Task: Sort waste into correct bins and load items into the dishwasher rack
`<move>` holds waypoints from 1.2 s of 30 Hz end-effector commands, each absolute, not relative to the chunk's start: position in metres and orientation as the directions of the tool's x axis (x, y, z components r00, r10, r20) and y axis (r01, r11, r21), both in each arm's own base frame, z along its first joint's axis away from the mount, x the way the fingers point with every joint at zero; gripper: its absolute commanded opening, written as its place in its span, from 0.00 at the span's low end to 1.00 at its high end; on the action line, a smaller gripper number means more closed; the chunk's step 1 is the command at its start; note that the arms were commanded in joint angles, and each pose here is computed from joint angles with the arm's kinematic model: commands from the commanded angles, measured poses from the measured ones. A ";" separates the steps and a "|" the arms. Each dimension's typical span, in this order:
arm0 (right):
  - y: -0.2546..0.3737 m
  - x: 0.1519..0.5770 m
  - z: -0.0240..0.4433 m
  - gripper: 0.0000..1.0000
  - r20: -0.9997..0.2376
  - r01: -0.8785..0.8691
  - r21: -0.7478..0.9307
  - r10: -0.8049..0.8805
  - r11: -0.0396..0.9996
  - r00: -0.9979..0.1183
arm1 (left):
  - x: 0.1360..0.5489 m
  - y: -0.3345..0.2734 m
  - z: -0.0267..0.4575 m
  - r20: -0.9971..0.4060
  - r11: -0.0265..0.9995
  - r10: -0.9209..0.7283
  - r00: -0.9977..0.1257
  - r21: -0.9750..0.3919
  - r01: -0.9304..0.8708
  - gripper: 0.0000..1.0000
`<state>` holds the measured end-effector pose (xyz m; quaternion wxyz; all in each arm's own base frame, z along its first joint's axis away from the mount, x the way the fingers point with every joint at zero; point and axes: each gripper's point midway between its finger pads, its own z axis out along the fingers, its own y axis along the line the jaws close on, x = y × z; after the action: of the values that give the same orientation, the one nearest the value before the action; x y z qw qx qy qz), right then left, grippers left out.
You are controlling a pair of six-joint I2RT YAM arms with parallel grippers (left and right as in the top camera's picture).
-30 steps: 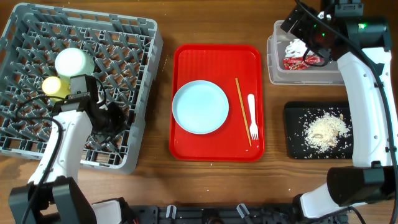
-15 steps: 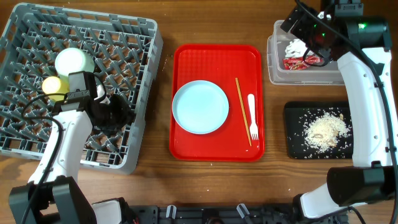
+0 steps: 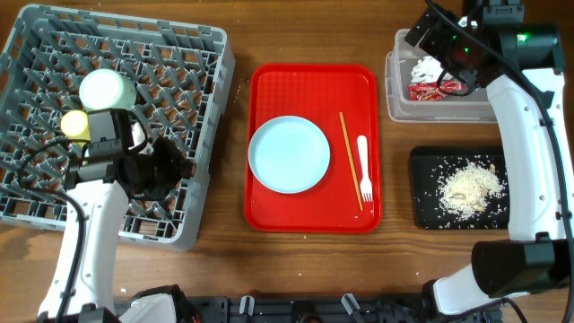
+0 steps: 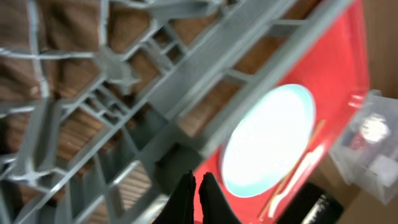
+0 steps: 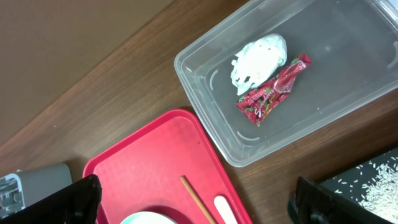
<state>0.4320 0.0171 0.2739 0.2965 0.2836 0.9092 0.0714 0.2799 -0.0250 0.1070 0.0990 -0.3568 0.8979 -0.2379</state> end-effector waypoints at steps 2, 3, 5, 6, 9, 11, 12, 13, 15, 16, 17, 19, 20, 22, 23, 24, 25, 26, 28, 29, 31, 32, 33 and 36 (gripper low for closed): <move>0.014 0.434 0.266 1.00 -0.494 0.489 0.279 0.561 0.826 -0.664 | 0.276 -0.010 0.090 -0.015 0.639 -0.721 -0.693 -0.401 -0.657 0.04; 0.014 0.434 0.266 0.99 -0.494 0.489 0.279 0.561 0.826 -0.664 | 0.277 -0.010 0.089 -0.014 0.639 -0.721 -0.693 -0.401 -0.656 0.04; 0.014 0.434 0.266 1.00 -0.494 0.489 0.279 0.560 0.826 -0.665 | 0.278 -0.010 0.086 -0.008 0.638 -0.721 -0.693 -0.397 -0.659 0.04; 0.014 0.434 0.266 1.00 -0.494 0.489 0.279 0.561 0.826 -0.664 | 0.279 -0.012 0.084 0.000 0.638 -0.718 -0.696 -0.400 -0.658 0.04; 0.014 0.434 0.266 1.00 -0.494 0.489 0.279 0.561 0.826 -0.664 | 0.281 -0.020 0.084 0.001 0.651 -0.700 -0.714 -0.411 -0.638 0.04; 0.014 0.434 0.266 1.00 -0.494 0.489 0.279 0.561 0.826 -0.664 | 0.284 -0.029 0.085 -0.005 0.660 -0.688 -0.726 -0.420 -0.622 0.04; 0.015 0.434 0.266 1.00 -0.494 0.489 0.279 0.560 0.826 -0.665 | 0.286 -0.035 0.085 -0.012 0.671 -0.675 -0.737 -0.425 -0.607 0.04; 0.014 0.434 0.266 1.00 -0.494 0.489 0.279 0.561 0.826 -0.664 | 0.288 -0.039 0.086 -0.018 0.676 -0.671 -0.741 -0.425 -0.602 0.04; 0.014 0.434 0.266 1.00 -0.494 0.489 0.279 0.561 0.826 -0.664 | 0.288 -0.042 0.084 -0.022 0.672 -0.683 -0.730 -0.409 -0.617 0.04; 0.014 0.434 0.266 1.00 -0.494 0.489 0.279 0.560 0.826 -0.665 | 0.289 -0.044 0.084 -0.026 0.671 -0.687 -0.727 -0.408 -0.619 0.04; 0.014 0.434 0.266 1.00 -0.494 0.489 0.279 0.561 0.826 -0.664 | 0.291 -0.044 0.085 -0.030 0.668 -0.689 -0.724 -0.413 -0.619 0.04; 0.014 0.434 0.266 1.00 -0.494 0.489 0.279 0.561 0.826 -0.664 | 0.296 -0.044 0.087 -0.042 0.661 -0.696 -0.717 -0.427 -0.617 0.04; 0.014 0.434 0.266 1.00 -0.494 0.489 0.279 0.561 0.826 -0.664 | 0.299 -0.044 0.088 -0.049 0.656 -0.701 -0.711 -0.437 -0.616 0.04; 0.014 0.434 0.266 1.00 -0.494 0.489 0.279 0.561 0.826 -0.664 | 0.303 -0.044 0.090 -0.059 0.650 -0.707 -0.705 -0.449 -0.614 0.04; 0.014 0.434 0.266 1.00 -0.494 0.489 0.279 0.560 0.826 -0.665 | 0.304 -0.044 0.090 -0.061 0.649 -0.707 -0.704 -0.450 -0.613 0.04; 0.014 0.434 0.266 1.00 -0.494 0.489 0.279 0.561 0.826 -0.664 | 0.305 -0.044 0.090 -0.063 0.649 -0.707 -0.704 -0.452 -0.612 0.04; 0.014 0.434 0.266 1.00 -0.494 0.489 0.279 0.560 0.826 -0.665 | 0.305 -0.044 0.090 -0.063 0.647 -0.709 -0.702 -0.454 -0.612 0.04; 0.014 0.434 0.266 1.00 -0.494 0.489 0.279 0.561 0.826 -0.664 | 0.305 -0.044 0.090 -0.062 0.647 -0.709 -0.702 -0.455 -0.613 0.04; 0.014 0.434 0.266 1.00 -0.494 0.489 0.279 0.560 0.826 -0.665 | 0.308 -0.045 0.092 -0.068 0.644 -0.710 -0.701 -0.466 -0.607 0.04; 0.014 0.434 0.266 0.99 -0.494 0.489 0.279 0.560 0.826 -0.665 | 0.310 -0.045 0.093 -0.073 0.643 -0.709 -0.701 -0.474 -0.601 0.04; 0.014 0.434 0.266 1.00 -0.494 0.489 0.279 0.561 0.826 -0.664 | 0.311 -0.046 0.094 -0.071 0.642 -0.708 -0.703 -0.479 -0.598 0.04; 0.014 0.434 0.266 1.00 -0.494 0.489 0.279 0.560 0.826 -0.665 | 0.310 -0.046 0.093 -0.069 0.643 -0.707 -0.703 -0.477 -0.599 0.04; 0.014 0.434 0.266 1.00 -0.494 0.490 0.279 0.561 0.826 -0.665 | 0.309 -0.046 0.093 -0.067 0.642 -0.708 -0.703 -0.475 -0.601 0.04; 0.014 0.434 0.266 1.00 -0.494 0.489 0.279 0.561 0.826 -0.664 | 0.306 -0.043 0.101 -0.070 0.638 -0.714 -0.697 -0.475 -0.606 0.04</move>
<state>0.4320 0.0171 0.2739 0.2965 0.2836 0.9092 0.0714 0.3085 -0.0414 0.0942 0.1288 -0.3657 0.8985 -0.2061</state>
